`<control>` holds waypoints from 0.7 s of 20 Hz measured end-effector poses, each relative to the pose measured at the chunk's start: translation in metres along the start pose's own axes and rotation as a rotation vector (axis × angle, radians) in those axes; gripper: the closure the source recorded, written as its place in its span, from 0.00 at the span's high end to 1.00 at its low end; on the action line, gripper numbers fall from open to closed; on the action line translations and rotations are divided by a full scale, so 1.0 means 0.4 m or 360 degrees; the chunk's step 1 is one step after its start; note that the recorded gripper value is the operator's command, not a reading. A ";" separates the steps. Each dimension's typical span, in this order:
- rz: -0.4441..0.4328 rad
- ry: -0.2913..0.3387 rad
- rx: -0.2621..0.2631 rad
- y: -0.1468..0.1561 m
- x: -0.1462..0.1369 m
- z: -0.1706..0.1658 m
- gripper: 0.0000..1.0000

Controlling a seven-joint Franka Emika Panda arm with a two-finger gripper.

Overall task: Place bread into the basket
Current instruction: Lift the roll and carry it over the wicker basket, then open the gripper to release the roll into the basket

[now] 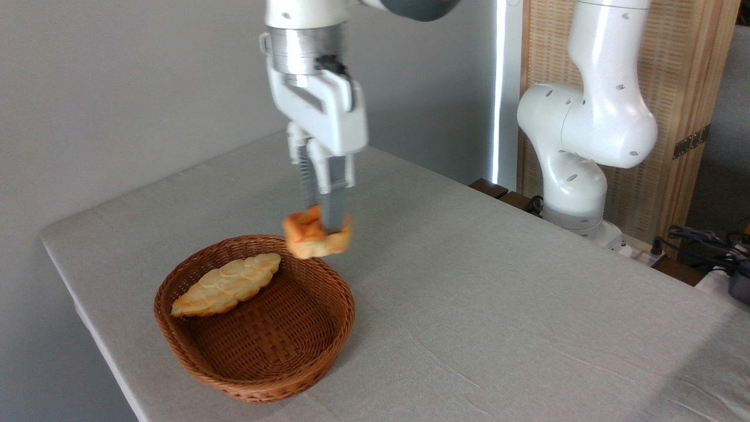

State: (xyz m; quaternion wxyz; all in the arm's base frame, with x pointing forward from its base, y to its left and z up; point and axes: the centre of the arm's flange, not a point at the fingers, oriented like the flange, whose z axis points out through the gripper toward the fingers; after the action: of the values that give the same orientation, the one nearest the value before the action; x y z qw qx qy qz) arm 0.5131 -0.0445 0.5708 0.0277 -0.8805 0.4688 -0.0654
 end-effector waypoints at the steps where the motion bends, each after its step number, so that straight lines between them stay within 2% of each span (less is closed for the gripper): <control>1: 0.0011 0.0035 0.0039 -0.019 0.028 0.016 0.91; 2: 0.0028 0.0060 0.0064 -0.031 0.057 0.044 1.00; 6: 0.0083 0.0085 0.0076 -0.038 0.131 0.131 1.00; 14: 0.0076 0.0099 0.0093 -0.047 0.128 0.109 1.00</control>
State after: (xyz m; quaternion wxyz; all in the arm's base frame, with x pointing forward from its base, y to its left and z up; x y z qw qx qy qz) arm 0.5629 -0.0772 0.5341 0.0405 -0.8654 0.4881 -0.1057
